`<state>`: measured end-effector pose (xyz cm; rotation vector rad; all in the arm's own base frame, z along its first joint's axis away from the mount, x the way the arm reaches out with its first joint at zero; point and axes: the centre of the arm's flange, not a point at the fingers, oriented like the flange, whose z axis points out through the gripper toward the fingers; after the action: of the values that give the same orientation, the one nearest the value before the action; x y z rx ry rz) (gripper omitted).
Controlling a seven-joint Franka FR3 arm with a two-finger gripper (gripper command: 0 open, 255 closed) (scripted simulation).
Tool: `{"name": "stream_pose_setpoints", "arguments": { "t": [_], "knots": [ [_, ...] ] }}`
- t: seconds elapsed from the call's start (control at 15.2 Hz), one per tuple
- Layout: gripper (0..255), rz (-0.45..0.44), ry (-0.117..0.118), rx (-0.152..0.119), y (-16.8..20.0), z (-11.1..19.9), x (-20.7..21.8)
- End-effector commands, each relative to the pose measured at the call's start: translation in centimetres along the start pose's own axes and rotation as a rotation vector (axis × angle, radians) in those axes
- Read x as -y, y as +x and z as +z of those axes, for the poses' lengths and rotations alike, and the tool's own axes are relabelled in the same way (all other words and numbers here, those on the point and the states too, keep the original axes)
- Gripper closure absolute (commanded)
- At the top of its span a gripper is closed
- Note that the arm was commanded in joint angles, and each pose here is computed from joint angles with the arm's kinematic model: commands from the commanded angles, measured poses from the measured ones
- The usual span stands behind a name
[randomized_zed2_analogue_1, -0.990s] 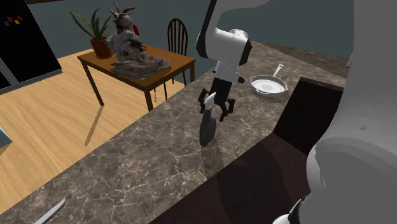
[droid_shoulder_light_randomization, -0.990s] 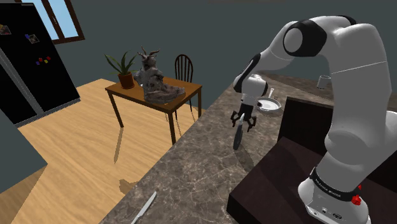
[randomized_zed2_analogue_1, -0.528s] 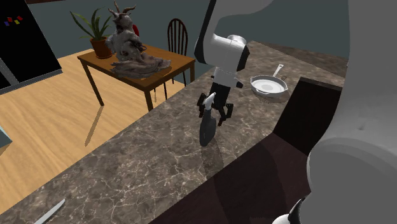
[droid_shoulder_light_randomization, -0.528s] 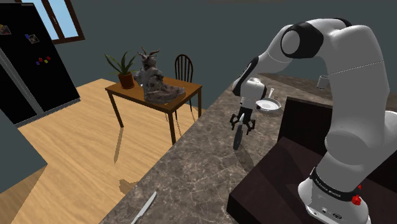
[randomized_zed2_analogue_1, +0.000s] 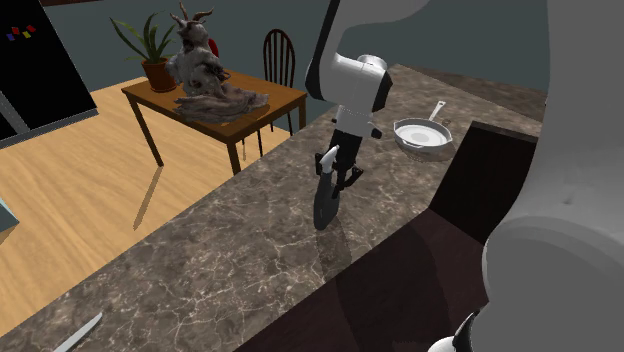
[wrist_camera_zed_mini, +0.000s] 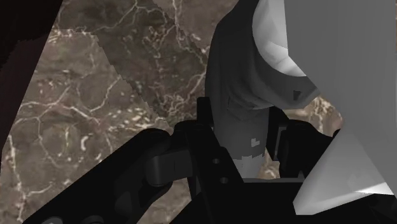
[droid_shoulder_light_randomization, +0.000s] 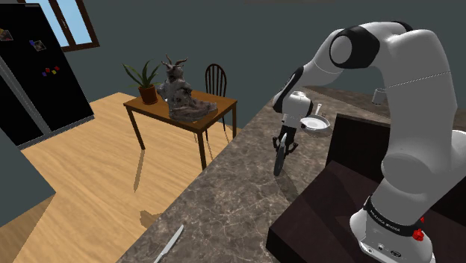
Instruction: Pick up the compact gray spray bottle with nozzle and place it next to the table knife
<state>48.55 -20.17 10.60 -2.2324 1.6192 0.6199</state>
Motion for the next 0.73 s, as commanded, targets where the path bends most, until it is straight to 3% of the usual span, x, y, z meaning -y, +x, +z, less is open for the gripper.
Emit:
{"name": "stream_pose_setpoints", "arguments": {
  "t": [0.0,0.26,0.66],
  "knots": [
    [255,0.0,0.0,0.0,0.0,0.0,0.0],
    [255,0.0,0.0,0.0,0.0,0.0,0.0],
    [255,0.0,0.0,0.0,-1.6,-2.7,0.0]
  ]
}}
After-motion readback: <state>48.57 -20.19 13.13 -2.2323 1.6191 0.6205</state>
